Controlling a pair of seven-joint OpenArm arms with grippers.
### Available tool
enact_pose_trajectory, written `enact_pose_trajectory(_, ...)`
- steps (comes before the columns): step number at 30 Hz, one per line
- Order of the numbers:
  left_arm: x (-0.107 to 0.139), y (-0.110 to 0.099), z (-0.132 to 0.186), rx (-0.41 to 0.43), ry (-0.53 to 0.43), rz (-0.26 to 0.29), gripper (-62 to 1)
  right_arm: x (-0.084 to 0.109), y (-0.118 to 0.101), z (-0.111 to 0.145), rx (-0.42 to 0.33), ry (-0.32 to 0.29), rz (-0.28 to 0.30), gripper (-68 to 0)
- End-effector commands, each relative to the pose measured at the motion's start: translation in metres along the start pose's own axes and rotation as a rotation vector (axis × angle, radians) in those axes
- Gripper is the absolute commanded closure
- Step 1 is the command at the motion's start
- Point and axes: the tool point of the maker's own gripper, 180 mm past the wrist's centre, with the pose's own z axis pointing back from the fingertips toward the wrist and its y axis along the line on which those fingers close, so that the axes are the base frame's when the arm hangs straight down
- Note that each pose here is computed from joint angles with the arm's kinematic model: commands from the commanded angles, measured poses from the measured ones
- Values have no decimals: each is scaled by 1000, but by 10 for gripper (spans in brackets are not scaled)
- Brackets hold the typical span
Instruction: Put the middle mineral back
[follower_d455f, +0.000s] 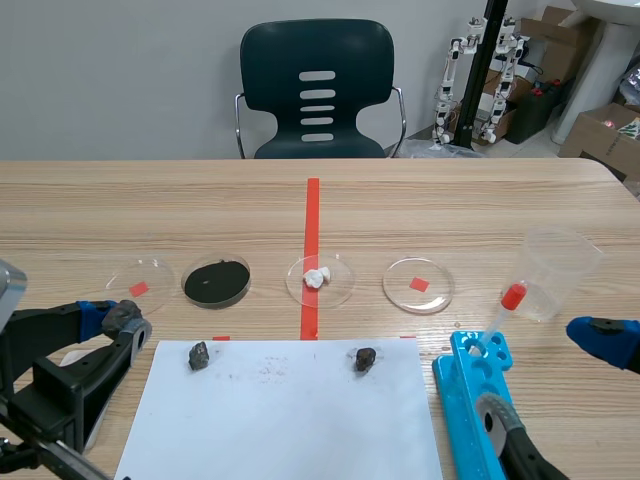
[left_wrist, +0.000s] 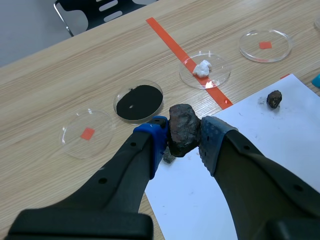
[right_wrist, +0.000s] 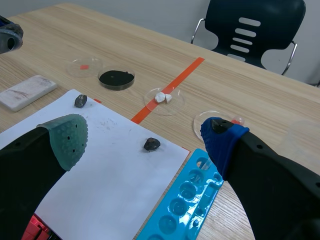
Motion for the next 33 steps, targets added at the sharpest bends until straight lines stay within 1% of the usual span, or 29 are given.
enact_pose_trajectory(1, 9, 2, -1, 7, -34, 1, -57, 6, -4, -2, -8, -29, 11, -475)
enact_pose_trajectory(10, 10, 3, -1, 9, -40, 2, -57, 6, -4, -2, -8, -29, 11, -475)
enact_pose_trajectory(13, 11, 4, -3, 20, -45, 10, -57, 6, -4, -2, -8, -29, 11, -475)
enact_pose_trajectory(20, 8, 3, -4, 11, -22, -15, -57, 6, -4, -2, -8, -29, 10, -475)
enact_pose_trajectory(23, 1, -3, -11, -21, 35, -26, -57, 6, -4, -2, -8, -29, 11, -475)
enact_pose_trajectory(26, -9, -17, -22, -89, 118, -54, -57, 6, -4, -2, -8, -29, 11, -475)
enact_pose_trajectory(29, -12, -26, -34, -136, 181, -54, -57, 6, -4, -2, -8, -29, 11, -475)
enact_pose_trajectory(31, -14, -25, -44, -117, 230, -32, -57, 6, -4, -2, -8, -29, 11, -475)
enact_pose_trajectory(33, -14, -19, -54, -61, 282, 47, -57, 6, -4, -2, -8, -29, 11, -475)
